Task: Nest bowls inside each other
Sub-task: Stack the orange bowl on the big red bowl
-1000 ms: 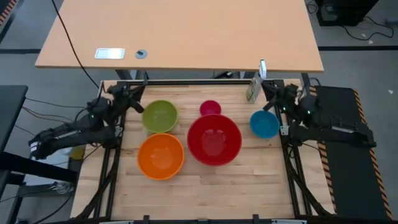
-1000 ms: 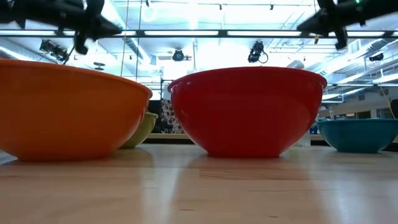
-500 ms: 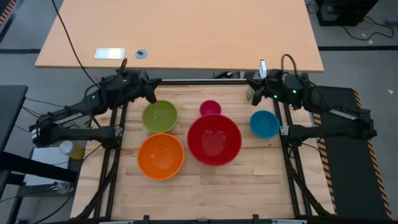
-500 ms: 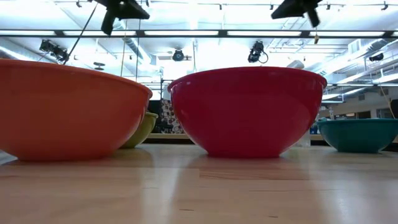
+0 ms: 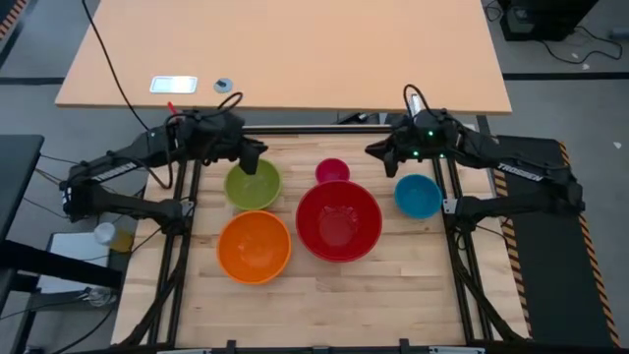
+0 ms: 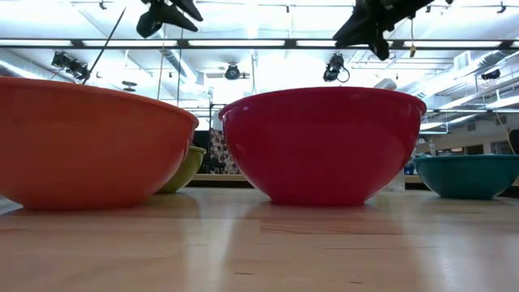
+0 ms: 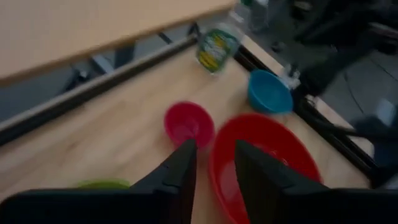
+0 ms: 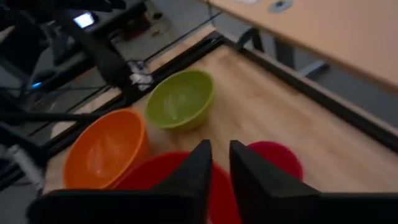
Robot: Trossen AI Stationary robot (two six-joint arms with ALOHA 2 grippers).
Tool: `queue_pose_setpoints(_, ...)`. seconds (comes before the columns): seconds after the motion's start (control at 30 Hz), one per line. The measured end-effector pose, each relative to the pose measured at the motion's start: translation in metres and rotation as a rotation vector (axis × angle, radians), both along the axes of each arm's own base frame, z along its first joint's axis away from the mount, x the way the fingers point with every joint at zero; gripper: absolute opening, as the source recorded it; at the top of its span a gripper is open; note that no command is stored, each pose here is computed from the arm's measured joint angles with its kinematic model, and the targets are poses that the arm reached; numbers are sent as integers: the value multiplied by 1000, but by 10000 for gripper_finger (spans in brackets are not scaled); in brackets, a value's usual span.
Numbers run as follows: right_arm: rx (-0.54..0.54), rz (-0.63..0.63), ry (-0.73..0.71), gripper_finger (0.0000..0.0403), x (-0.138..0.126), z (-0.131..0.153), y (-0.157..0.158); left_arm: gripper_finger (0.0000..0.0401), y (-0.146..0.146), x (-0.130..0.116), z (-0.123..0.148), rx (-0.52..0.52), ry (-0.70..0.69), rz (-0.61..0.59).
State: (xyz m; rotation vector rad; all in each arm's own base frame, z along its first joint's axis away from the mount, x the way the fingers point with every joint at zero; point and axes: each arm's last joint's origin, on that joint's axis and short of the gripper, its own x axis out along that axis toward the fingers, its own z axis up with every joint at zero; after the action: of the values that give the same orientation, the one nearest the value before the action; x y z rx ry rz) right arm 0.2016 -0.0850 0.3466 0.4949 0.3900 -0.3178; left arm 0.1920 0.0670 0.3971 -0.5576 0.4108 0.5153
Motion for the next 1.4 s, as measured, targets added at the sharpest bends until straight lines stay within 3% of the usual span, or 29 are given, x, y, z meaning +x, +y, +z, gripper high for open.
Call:
queue_pose_setpoints(0.23,28,35,41,149,32,1,-10,117,-3,-4,5,82,-1,-103)
queue_pose_setpoints(0.47,-55,15,17,166,62,33,-17,117,-9,0,-7,149,-27,-206)
queue_pose_setpoints(0.6,-93,37,70,165,74,37,-17,117,-22,-3,-41,4,-37,-380)
queue_pose_setpoints(0.7,-103,64,110,168,82,32,-15,117,-32,-5,-71,-155,15,-443)
queue_pose_setpoints(0.83,-65,105,163,186,92,20,-11,117,-44,-9,-91,-332,97,-494)
queue_pose_setpoints(1.0,-43,112,210,218,100,8,-13,117,-61,-22,-100,-524,255,-438)
queue_pose_setpoints(1.1,-64,120,213,231,101,7,-14,117,-71,-38,-105,-620,391,-323)
queue_pose_setpoints(1.23,-153,126,209,236,104,7,-19,117,-76,-55,-126,-608,615,-99)
queue_pose_setpoints(1.4,-190,121,182,233,108,7,-26,117,-76,-58,-147,-659,660,14)
